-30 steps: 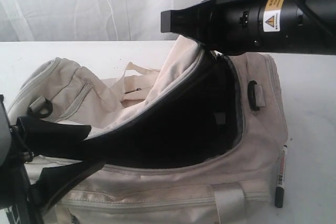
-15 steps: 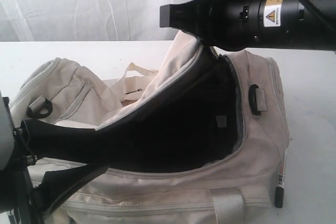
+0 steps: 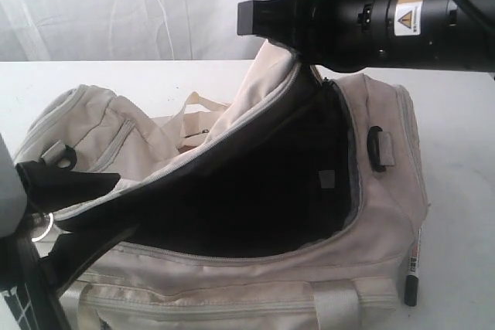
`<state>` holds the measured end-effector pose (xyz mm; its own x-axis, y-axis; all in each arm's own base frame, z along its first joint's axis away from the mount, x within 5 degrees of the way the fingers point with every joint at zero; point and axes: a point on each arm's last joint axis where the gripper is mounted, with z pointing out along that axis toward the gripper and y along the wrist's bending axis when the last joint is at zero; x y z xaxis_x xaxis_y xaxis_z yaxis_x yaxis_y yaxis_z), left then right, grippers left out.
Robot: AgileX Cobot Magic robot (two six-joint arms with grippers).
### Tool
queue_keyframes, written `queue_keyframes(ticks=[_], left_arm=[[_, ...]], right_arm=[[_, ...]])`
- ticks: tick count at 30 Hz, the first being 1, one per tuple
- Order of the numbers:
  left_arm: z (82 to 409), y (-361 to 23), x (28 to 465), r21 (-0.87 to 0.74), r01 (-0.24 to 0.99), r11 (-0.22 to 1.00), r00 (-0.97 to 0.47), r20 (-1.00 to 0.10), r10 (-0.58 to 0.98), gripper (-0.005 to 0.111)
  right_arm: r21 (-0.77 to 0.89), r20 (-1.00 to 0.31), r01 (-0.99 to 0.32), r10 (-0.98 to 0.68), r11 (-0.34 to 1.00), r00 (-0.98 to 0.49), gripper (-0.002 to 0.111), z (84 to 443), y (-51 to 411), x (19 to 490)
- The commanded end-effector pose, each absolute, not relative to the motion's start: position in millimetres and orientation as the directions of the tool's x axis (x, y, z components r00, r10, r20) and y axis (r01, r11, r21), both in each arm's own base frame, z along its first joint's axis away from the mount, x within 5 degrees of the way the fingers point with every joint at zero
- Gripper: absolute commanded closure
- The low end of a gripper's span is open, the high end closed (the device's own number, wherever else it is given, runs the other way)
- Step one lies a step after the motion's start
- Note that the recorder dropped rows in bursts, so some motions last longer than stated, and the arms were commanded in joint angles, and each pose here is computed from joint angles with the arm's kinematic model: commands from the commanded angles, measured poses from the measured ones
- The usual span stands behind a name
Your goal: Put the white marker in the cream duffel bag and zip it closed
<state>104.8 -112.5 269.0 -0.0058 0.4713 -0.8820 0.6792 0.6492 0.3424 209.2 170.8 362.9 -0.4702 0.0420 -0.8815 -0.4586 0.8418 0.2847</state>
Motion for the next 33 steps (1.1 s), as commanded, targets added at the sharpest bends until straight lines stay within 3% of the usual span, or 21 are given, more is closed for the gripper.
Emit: queue_keyframes(ticks=[1, 33], left_arm=[[267.2, -110.9, 104.9, 0.334, 0.674, 0.659, -0.023, -0.882, 0.471, 0.058], [266.8, -108.9, 106.3, 0.325, 0.656, 0.681, -0.045, -0.884, 0.465, 0.063]], right_arm=[[0.282, -0.903, -0.48, 0.061, 0.83, -0.425, 0.1, 372.9, 169.0, 208.1], [0.199, -0.925, -0.517, -0.014, 0.832, -0.38, 0.1, 373.0, 169.1, 208.1]])
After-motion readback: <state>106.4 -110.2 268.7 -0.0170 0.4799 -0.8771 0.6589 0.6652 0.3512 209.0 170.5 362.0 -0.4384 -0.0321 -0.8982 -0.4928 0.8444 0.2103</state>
